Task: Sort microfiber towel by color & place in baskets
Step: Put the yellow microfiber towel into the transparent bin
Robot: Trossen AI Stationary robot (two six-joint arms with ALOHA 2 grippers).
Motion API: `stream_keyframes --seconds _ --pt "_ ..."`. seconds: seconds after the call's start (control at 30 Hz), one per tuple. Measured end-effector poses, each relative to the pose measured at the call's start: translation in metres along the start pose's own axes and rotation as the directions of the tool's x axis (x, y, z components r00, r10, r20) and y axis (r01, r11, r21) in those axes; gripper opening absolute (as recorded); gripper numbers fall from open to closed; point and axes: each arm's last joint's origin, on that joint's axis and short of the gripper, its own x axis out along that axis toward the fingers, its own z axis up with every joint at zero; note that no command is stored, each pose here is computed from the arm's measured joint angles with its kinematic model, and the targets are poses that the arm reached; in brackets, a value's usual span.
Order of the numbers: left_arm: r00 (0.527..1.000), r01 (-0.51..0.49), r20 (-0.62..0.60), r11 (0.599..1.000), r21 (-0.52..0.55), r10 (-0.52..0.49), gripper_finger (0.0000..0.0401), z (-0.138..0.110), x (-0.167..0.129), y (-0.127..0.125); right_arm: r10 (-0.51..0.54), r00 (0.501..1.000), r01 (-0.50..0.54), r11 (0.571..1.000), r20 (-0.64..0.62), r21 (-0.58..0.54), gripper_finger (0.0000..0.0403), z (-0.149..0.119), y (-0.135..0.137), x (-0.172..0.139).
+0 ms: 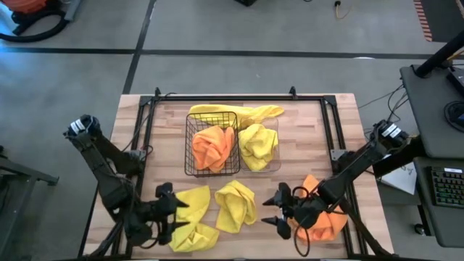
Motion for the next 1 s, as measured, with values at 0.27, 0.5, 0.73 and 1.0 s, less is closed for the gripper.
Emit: stream_keyframes --seconds 0.27,0.5,0.73,1.0 --pt "0.992 0.096 -0.082 0.995 0.015 -0.094 0.0249 -0.019 0.000 -0.019 -0.027 0.994 0.029 0.999 -0.108 0.016 0.0286 0.011 0.017 0.003" --pt "0.968 0.137 -0.216 0.990 0.029 -0.127 0.0249 -0.046 0.007 -0.034 -0.148 0.957 0.144 0.989 -0.250 -0.037 0.0286 0.017 0.025 0.004" --pt "0.966 0.038 -0.257 0.999 -0.001 -0.037 0.0249 -0.069 0.036 -0.040 -0.150 0.936 0.132 0.988 -0.318 -0.078 0.0286 0.019 0.034 0.010" --pt "0.953 -0.098 -0.288 0.995 -0.015 0.089 0.0249 -0.086 0.071 -0.037 -0.170 0.920 0.143 0.984 -0.353 -0.102 0.0286 0.020 0.032 0.004"
